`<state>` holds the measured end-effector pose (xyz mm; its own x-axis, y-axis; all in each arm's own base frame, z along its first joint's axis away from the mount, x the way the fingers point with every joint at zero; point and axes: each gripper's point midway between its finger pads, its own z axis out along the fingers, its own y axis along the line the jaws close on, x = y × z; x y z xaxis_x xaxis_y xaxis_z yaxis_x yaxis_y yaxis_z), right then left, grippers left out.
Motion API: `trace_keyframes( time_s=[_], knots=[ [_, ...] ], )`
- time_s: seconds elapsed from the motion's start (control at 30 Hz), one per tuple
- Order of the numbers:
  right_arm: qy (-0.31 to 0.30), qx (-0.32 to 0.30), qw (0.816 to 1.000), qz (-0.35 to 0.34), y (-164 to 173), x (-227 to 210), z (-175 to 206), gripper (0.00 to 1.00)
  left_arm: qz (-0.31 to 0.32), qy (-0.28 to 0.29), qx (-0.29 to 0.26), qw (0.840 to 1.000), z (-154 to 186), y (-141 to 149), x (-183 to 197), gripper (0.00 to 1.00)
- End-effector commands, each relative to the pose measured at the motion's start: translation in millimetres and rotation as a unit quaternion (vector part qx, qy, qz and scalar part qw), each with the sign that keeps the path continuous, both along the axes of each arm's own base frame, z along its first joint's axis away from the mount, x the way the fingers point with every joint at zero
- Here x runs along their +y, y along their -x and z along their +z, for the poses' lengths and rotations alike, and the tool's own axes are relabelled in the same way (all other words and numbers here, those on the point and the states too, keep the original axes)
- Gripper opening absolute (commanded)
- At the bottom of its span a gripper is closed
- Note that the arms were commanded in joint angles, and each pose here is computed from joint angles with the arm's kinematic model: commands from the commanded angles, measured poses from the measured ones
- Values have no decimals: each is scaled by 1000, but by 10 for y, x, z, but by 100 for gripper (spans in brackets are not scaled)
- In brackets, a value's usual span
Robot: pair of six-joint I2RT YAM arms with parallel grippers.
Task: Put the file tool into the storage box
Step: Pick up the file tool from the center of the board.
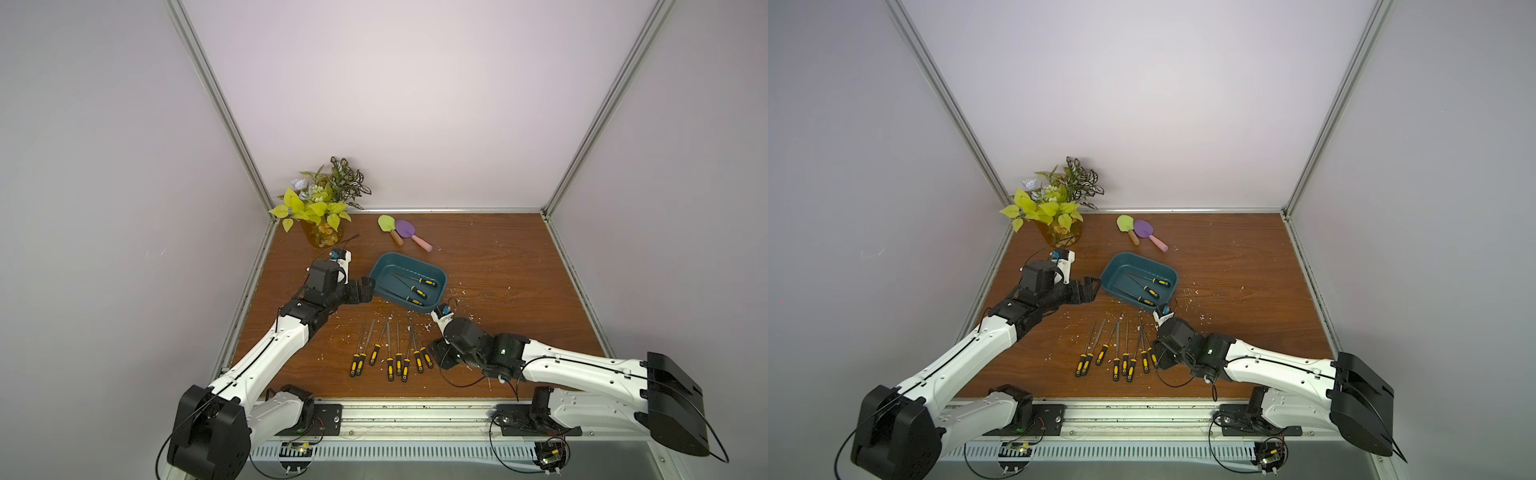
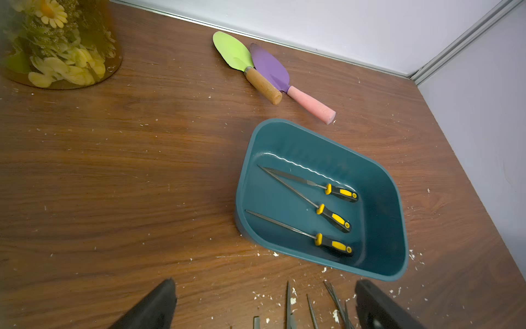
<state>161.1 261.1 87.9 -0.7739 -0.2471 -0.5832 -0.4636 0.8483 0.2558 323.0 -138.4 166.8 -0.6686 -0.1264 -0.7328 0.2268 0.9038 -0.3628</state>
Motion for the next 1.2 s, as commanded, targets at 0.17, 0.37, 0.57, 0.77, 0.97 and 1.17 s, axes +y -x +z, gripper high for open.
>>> trace_keyframes(
  time_s=[0.17, 0.37, 0.57, 0.77, 0.97, 1.17],
  knots=[
    [-21, 6, 999, -28, 29, 20, -56, 51, -5, -4, -15, 1000, 98, -29, -12, 99],
    [-6, 10, 1000, -13, 53, 121, -126, 50, -10, 0, -14, 1000, 106, -31, -35, 99],
    [8, 10, 1000, -7, 30, 194, -168, 50, -10, 1, -14, 1000, 105, -27, -36, 100],
    [18, 16, 1000, -4, 43, 249, -241, 49, -11, 3, -20, 1000, 142, -20, -37, 99],
    [50, 15, 999, -5, 30, 252, -332, 48, -12, 3, -21, 1000, 149, -18, -38, 100],
    [79, 12, 997, -10, 12, 235, -411, 46, -12, 4, -22, 1000, 156, -13, -38, 99]
  ],
)
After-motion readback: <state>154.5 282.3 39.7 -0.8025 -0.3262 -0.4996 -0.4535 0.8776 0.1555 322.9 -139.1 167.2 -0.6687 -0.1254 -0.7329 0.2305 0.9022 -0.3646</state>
